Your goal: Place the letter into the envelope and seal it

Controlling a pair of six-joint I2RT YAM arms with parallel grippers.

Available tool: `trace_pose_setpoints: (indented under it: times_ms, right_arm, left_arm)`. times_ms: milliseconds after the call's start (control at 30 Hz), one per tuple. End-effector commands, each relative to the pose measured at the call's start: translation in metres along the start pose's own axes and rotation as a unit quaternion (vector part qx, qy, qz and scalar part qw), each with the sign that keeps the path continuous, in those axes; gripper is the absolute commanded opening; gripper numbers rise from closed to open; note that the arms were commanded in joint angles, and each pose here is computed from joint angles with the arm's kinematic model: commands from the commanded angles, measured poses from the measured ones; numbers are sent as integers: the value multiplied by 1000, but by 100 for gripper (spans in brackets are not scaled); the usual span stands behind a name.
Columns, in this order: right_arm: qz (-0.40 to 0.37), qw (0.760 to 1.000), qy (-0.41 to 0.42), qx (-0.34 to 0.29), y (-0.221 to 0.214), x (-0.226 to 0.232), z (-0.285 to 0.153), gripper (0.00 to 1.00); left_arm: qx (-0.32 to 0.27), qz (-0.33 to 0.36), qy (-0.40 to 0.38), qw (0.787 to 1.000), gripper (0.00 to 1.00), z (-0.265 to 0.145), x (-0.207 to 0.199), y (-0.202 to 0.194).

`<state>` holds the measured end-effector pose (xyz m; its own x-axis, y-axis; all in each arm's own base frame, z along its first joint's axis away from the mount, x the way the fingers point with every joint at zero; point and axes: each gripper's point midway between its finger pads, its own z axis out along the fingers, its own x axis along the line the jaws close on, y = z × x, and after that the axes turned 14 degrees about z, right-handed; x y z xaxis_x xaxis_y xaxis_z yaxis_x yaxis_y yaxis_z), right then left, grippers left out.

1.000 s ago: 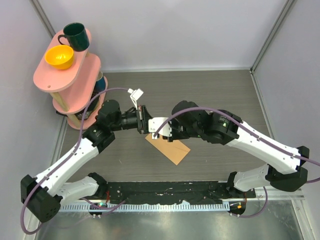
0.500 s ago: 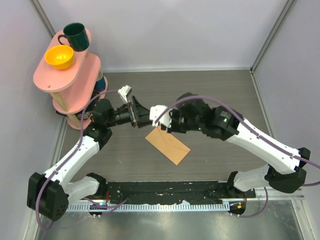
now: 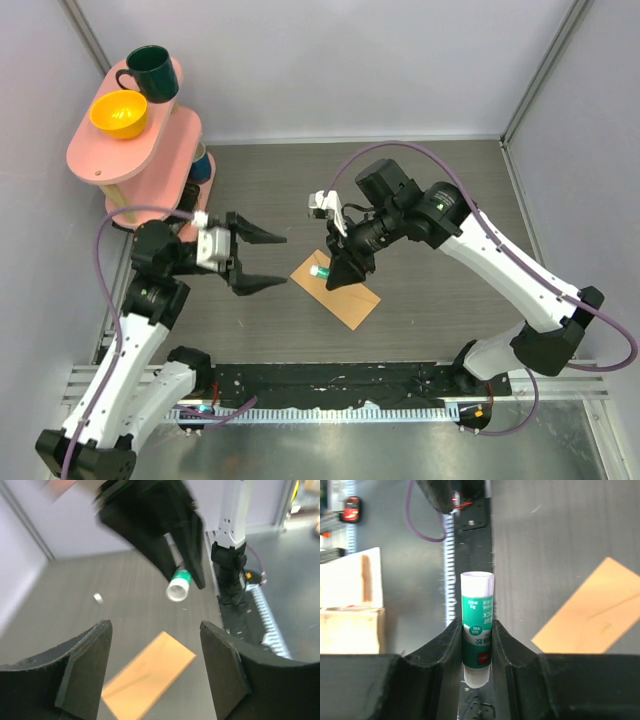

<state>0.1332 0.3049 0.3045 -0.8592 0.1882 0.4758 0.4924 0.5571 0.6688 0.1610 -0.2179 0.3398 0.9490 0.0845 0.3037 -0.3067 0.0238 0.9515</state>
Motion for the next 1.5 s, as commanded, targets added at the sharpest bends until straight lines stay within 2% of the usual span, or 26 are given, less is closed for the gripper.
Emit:
trace_pose_setpoints:
  times_ms: [0,67,100,200,233,333,700,833,900,1000,1100,1233,1267,1300,1367,1467]
  right_arm:
    - [48,993,108,14,0,36,1,1]
    - [57,991,117,23,-2,36,3,1]
    - [67,989,125,32,-4,36,6,1]
    - [77,986,139,40,-4,38,9,1]
    - [84,985,141,43,-4,36,12,1]
    - [89,984,146,47,-3,34,16,1]
    - [103,981,158,53,-3,36,18,1]
    - [89,982,153,63,-7,37,20,1]
    - [91,981,153,73,-10,37,22,1]
    - [89,982,153,72,-10,38,20,1]
    - [83,983,146,69,-7,37,19,1]
    - [67,991,96,64,-3,22,20,1]
    - [49,994,84,58,1,17,19,1]
    - [38,995,75,54,4,15,18,1]
    - [10,999,37,30,15,6,13,1]
    - [-45,999,-18,-8,32,-9,6,1]
  left_arm:
    - [-15,247,-79,966,72,2,-25,-4]
    - [-13,275,-84,958,66,3,-27,-3]
    - [-17,308,-92,947,65,6,-29,-1]
    - [-12,338,-108,935,62,8,-37,-4]
    - [-18,372,-116,921,61,12,-39,-2]
    - [-17,404,-126,906,56,18,-41,-4]
    - [-34,433,-158,887,43,27,-58,0]
    - [-22,438,-173,882,42,27,-60,-8]
    - [-22,436,-173,883,37,28,-58,-6]
    - [-23,428,-177,886,21,29,-59,-4]
    - [-28,421,-179,889,16,29,-61,-1]
    - [-31,367,-180,912,8,30,-63,9]
    - [-27,315,-173,933,3,32,-61,13]
    - [-24,287,-167,943,0,35,-57,15]
    - [-21,198,-142,970,0,41,-50,27]
    - [-6,112,-86,990,0,51,-25,32]
